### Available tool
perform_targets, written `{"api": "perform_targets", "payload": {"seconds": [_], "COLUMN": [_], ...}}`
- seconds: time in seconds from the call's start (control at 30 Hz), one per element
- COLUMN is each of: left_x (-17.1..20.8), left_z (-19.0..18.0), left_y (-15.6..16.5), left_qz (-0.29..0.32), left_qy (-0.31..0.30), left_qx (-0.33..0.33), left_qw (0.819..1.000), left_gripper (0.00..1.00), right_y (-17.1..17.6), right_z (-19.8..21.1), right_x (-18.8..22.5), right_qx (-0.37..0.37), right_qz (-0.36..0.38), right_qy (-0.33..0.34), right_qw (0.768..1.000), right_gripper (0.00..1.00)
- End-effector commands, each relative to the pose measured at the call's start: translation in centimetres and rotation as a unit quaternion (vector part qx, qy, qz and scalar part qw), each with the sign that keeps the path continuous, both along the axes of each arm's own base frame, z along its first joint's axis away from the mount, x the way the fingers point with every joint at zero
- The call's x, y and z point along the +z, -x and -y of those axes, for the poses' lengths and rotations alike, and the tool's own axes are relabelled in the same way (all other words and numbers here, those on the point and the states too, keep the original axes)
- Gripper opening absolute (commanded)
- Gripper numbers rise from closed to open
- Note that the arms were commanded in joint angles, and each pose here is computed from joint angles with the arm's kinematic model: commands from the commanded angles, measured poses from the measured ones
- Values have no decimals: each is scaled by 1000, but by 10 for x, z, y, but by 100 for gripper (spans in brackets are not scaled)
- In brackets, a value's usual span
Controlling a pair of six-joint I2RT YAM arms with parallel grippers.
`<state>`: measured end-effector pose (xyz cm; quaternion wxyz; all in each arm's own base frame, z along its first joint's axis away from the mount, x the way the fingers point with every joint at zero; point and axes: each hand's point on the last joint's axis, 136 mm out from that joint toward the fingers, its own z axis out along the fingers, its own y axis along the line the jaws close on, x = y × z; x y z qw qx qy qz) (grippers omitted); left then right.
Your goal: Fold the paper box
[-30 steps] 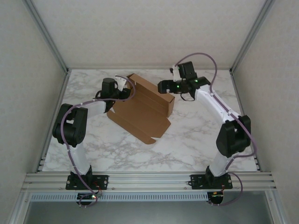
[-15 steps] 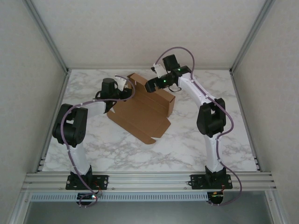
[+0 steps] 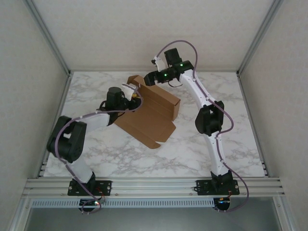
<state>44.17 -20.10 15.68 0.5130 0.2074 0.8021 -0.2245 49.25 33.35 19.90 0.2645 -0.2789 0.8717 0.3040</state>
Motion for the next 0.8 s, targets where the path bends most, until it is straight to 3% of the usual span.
{"api": "perform_targets", "payload": {"seconds": [0.0, 0.1, 0.17, 0.27, 0.4, 0.5, 0.6, 0.77], "left_x": [72, 113, 134, 135, 110, 89, 57, 14], "left_z": [-11, -30, -53, -82, -111, -109, -99, -72], "left_y": [14, 17, -2, -54, -126, -167, -199, -212], "left_qz": [82, 121, 135, 110, 50, 8, -39, -125], "left_qy": [47, 72, 83, 68, 84, 137, 152, 214], "left_qx": [22, 57, 115, 198, 262, 233, 202, 141], "left_qw": [995, 988, 981, 971, 960, 963, 967, 959], "left_gripper": [49, 50, 52, 52, 52, 53, 53, 52], "right_y": [-2, 2, 12, 31, 64, 94, 120, 140], "right_z": [34, 71, 89, 112, 142, 157, 171, 165], "right_x": [51, 81, 87, 76, 60, 50, 40, 21], "right_qx": [-93, -175, -211, -258, -315, -341, -382, -398], "right_qz": [55, 69, 59, 40, -13, -62, -97, -167], "right_qy": [4, 0, -1, 17, 10, -6, -19, -71], "right_qw": [994, 982, 976, 965, 949, 938, 919, 899], "right_gripper": [88, 83, 80, 71, 65, 73, 78, 80]}}
